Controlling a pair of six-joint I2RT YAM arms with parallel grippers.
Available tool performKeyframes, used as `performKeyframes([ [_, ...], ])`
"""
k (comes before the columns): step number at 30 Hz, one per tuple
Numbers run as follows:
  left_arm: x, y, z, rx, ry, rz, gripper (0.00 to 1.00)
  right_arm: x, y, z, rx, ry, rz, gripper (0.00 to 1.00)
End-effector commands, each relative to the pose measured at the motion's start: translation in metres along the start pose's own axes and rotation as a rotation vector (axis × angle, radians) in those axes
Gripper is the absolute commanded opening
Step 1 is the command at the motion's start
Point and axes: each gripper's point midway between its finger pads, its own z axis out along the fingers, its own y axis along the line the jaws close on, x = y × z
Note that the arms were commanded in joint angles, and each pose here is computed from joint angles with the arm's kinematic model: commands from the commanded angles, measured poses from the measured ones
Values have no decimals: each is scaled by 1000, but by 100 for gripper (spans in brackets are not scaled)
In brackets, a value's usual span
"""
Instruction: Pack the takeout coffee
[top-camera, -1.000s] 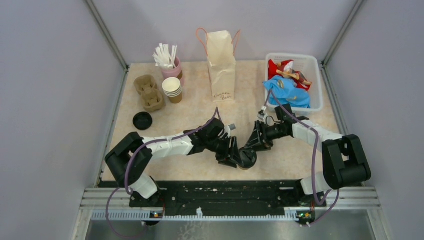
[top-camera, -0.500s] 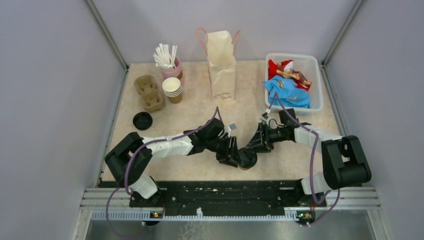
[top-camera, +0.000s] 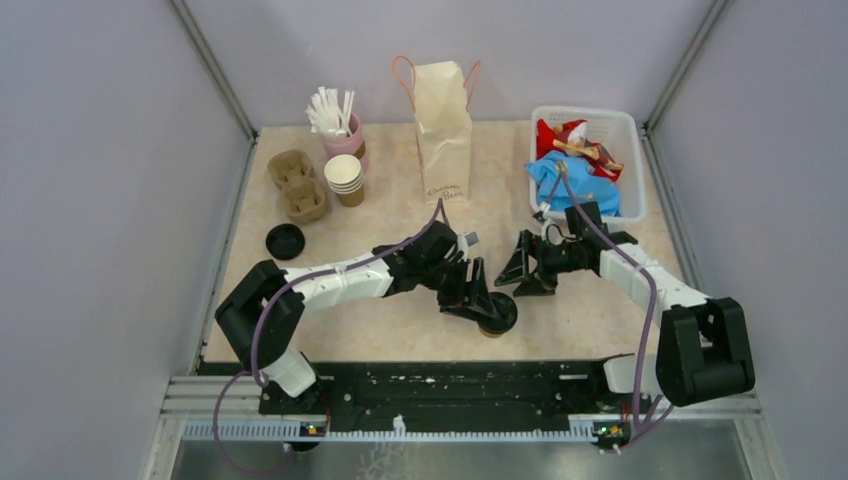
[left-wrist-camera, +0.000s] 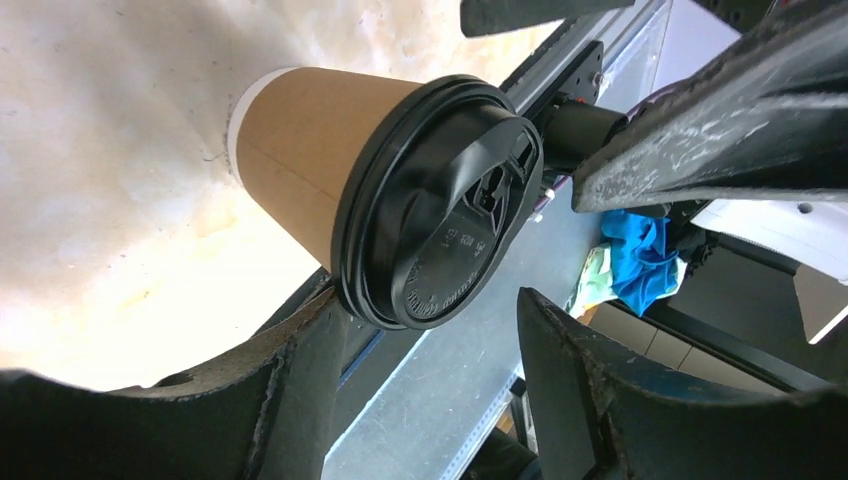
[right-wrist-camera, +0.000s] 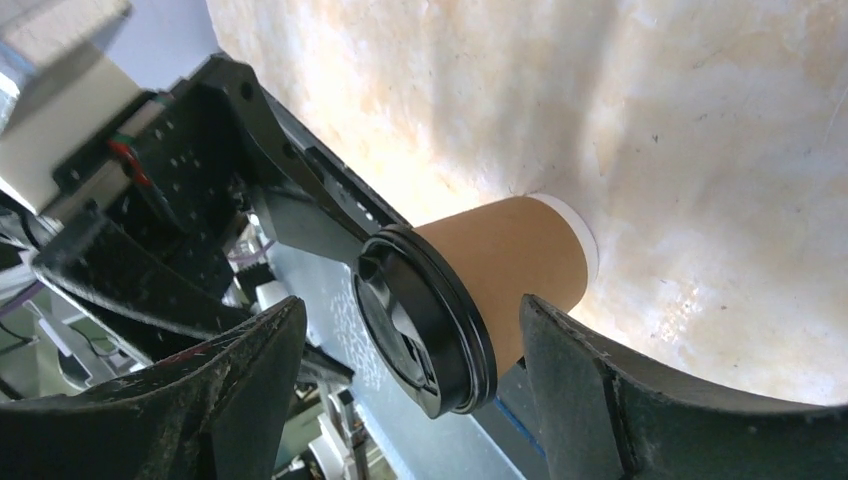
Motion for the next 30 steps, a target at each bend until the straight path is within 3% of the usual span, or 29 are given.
performKeyframes([
  [1,-15,-4,-14,11,-50,8,67,13,-5,0,13,19,-12,78],
  [14,-5,44,4,-32,-10,-68,42,19,-28,16,-1,8,44,67],
  [20,5,58,5,-53,6,-76,41,22,-48,21,-16,-14,129,61],
  [23,1,46,2,-28,1,-56,44,17,-39,13,-17,-23,114,61],
  [25,-5,32,-3,-5,-9,-37,49,9,-26,4,-14,-42,76,66],
  [30,-25,-3,-23,31,-57,18,71,3,-15,-19,135,-32,1,80],
])
